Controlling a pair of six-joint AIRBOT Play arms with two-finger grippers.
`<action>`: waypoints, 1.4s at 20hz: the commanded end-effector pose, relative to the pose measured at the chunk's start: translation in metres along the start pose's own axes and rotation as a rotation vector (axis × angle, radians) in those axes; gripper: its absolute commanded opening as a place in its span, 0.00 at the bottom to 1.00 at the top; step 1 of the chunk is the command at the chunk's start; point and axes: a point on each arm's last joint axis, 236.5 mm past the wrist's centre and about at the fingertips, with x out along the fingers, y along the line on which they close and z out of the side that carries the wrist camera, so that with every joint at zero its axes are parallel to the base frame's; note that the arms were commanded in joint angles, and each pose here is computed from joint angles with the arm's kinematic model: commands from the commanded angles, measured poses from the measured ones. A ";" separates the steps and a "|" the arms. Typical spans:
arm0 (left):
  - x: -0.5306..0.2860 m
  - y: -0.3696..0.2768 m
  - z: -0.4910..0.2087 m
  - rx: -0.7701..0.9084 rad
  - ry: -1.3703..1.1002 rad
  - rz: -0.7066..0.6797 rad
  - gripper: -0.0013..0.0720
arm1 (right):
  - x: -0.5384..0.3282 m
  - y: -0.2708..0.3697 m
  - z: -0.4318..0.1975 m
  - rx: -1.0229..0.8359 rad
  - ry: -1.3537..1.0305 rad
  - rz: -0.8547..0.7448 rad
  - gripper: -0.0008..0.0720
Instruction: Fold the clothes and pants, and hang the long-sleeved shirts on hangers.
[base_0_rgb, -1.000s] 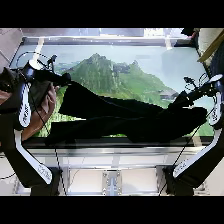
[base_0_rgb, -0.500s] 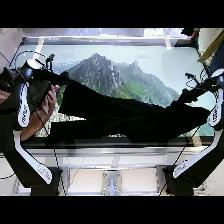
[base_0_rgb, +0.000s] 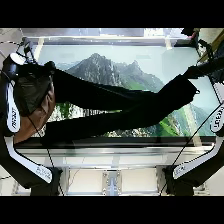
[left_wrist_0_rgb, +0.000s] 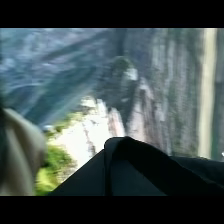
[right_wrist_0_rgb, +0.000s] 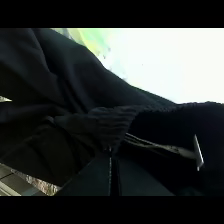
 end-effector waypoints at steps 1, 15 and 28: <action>-0.028 0.044 0.007 0.027 -0.018 0.190 0.02 | -0.010 0.013 -0.009 -0.023 0.053 -0.035 0.06; -0.030 0.051 0.006 0.001 -0.015 0.224 0.02 | 0.053 -0.053 -0.259 0.376 0.530 -0.173 0.06; -0.101 0.002 0.002 0.022 -0.008 0.129 0.99 | -0.031 -0.107 -0.257 0.572 0.242 -0.381 0.45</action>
